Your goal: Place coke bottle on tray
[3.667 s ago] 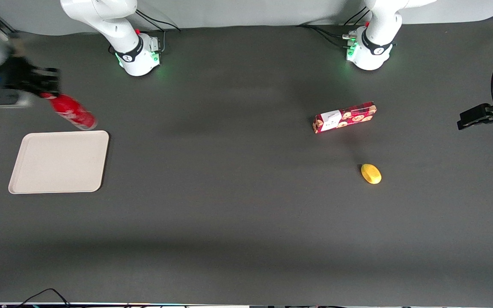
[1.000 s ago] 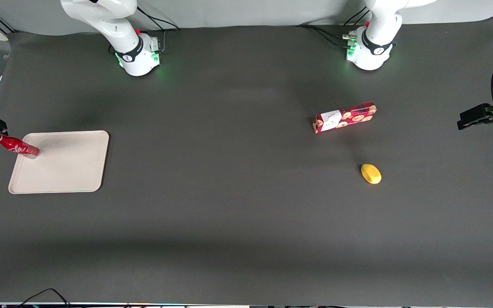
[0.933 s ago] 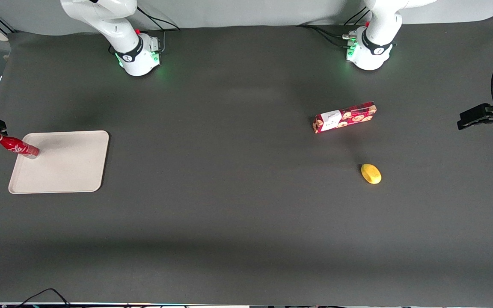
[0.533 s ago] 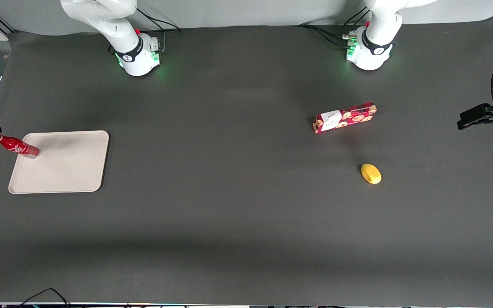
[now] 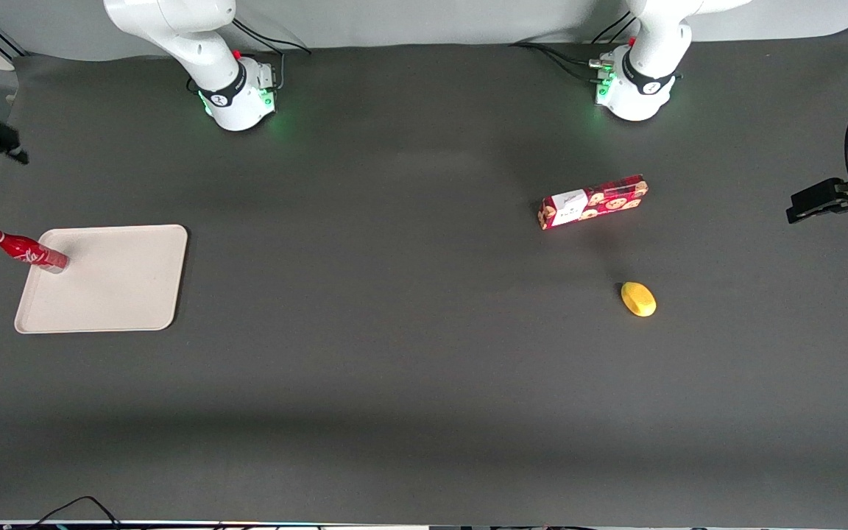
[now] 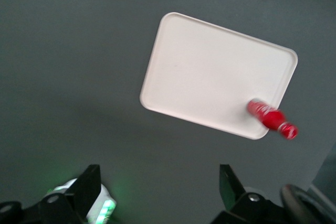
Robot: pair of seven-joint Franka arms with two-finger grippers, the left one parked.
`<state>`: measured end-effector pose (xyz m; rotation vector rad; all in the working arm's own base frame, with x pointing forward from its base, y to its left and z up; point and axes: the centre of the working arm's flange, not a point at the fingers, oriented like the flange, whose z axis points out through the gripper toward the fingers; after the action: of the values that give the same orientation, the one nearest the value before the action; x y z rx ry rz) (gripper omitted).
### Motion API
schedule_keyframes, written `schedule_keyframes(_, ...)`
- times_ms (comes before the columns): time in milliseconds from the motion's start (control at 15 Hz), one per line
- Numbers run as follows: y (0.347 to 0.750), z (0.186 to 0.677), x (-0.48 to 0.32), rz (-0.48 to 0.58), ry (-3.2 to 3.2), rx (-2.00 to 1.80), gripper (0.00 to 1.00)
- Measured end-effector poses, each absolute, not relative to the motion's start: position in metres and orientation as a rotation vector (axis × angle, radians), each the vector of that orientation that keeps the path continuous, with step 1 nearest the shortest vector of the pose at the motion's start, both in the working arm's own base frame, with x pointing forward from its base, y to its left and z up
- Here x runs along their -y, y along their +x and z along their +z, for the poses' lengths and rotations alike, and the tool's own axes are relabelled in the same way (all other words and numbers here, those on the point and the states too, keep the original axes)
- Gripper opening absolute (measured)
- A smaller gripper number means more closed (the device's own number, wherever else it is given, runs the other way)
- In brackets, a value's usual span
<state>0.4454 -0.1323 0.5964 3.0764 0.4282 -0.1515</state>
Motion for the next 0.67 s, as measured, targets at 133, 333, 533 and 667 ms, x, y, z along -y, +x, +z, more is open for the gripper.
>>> schedule_keyframes(133, 0.432, 0.622, 0.064, -0.125, 3.095, -0.313, 1.0)
schedule_keyframes(333, 0.428, 0.622, -0.014, -0.113, 3.09, -0.172, 1.0)
schedule_keyframes(533, 0.44, 0.601, -0.047, -0.064, 3.089, -0.094, 1.0)
schedule_keyframes(667, 0.452, 0.586, -0.051, -0.052, 3.09, -0.07, 1.0)
